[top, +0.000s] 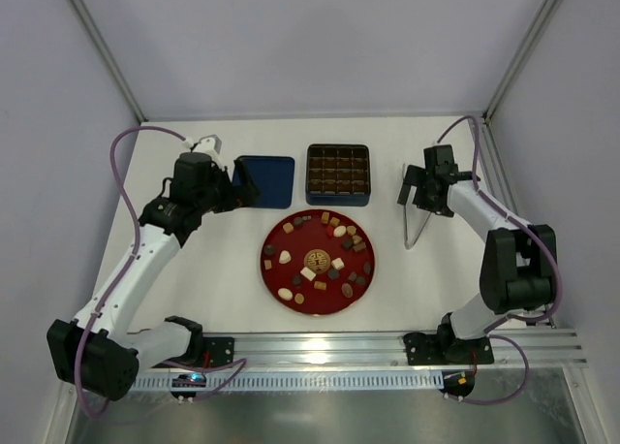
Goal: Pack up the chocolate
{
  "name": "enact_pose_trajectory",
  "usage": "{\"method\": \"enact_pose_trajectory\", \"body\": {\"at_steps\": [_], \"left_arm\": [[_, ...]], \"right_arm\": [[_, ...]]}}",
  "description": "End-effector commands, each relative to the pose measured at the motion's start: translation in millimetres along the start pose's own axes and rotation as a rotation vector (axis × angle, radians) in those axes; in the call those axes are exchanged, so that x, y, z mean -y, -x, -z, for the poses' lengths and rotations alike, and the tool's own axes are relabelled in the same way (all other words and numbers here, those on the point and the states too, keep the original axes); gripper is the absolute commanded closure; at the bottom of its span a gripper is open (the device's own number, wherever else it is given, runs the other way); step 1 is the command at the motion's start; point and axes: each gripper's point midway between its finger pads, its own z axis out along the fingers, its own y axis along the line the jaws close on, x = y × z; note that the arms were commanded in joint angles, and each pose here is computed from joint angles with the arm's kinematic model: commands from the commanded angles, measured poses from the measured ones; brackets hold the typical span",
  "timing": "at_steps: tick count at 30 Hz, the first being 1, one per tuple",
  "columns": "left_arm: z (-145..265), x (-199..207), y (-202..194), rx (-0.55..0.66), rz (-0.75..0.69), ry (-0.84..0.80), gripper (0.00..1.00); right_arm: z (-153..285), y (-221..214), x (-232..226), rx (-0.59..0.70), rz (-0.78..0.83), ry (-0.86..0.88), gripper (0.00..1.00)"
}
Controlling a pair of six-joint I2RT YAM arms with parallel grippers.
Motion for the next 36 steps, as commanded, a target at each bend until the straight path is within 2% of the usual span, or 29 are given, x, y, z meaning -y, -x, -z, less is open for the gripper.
{"method": "enact_pose_trajectory", "body": {"at_steps": [1,19,31,36], "left_arm": [[10,9,17,0.065,-0.015,-0.041,0.00],[8,5,16,0.061,-0.021,-0.022,0.00],[5,3,14,0.052,-0.021,-0.015,0.00],[5,2,13,0.049,-0.021,-0.012,0.00]], "right_arm": [[-5,22,-9,0.043,0.000,0.019,0.00],[-46,-9,-9,-0.062,0.004,0.011,0.01],[-58,-20,-6,-0.092,0.002,-0.007,0.15],[-61,-23,-8,-0.108,-0.003,-0.001,0.25]]}}
